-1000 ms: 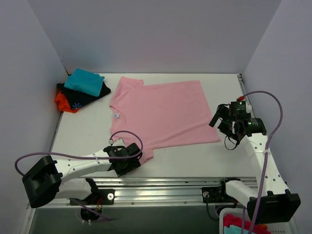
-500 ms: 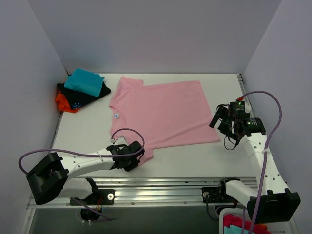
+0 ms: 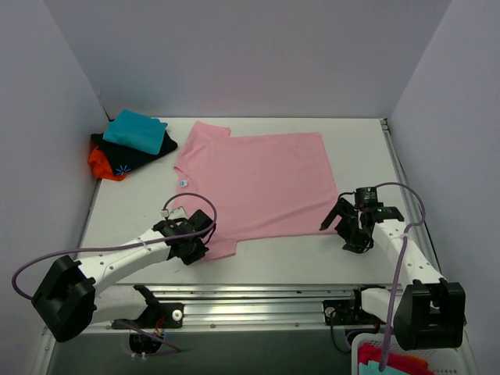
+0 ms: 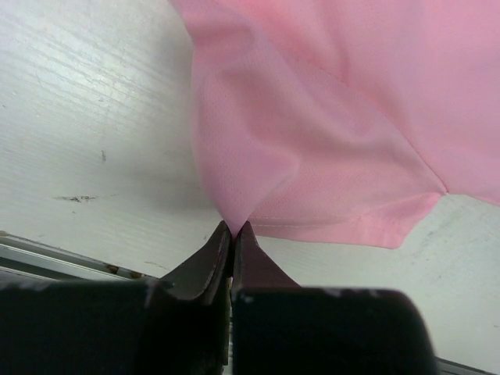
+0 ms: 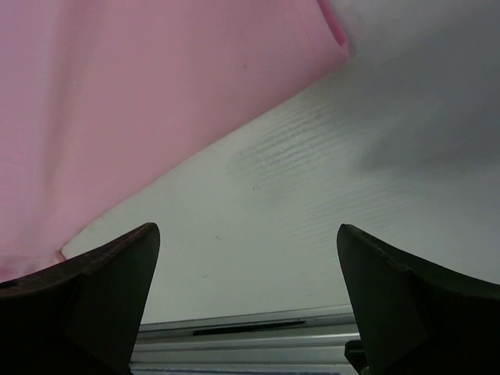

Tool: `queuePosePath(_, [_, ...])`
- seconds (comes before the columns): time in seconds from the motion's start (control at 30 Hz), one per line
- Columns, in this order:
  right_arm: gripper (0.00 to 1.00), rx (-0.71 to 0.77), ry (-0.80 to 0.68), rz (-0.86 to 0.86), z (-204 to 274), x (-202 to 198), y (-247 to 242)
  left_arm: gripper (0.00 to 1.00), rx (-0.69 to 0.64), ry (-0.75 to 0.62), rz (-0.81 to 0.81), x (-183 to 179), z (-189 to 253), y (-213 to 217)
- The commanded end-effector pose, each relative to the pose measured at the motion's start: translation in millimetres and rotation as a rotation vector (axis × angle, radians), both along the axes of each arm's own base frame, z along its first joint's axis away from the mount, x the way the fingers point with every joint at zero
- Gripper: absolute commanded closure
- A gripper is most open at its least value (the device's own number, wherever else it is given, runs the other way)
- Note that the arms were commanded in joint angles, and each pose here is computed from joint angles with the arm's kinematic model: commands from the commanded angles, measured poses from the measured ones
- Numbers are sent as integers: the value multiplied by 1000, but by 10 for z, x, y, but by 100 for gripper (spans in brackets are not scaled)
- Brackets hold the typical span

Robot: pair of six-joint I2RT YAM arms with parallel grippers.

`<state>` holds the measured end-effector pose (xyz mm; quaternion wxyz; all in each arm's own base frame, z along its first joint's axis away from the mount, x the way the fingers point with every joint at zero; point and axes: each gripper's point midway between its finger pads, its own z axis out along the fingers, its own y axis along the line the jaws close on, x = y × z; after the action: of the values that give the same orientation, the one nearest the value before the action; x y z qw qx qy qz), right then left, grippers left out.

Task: Fold and stack the t-shirts
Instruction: Fold the tshirt

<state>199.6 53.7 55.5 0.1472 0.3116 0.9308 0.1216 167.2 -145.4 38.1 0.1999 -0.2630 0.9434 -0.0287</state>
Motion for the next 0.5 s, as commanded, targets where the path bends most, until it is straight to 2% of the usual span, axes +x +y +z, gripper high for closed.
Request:
queuePosePath(0.0, [8, 22, -67, -59, 9, 271, -10, 98, 26, -23, -56, 73, 216, 42])
queuePosePath(0.23, [10, -74, -68, -123, -83, 441, -209, 98, 39, -4, -86, 97, 272, 163])
queuePosePath(0.47, [20, -146, -34, -226, -250, 441, -479, 98, 16, 4, -79, 167, 331, 268])
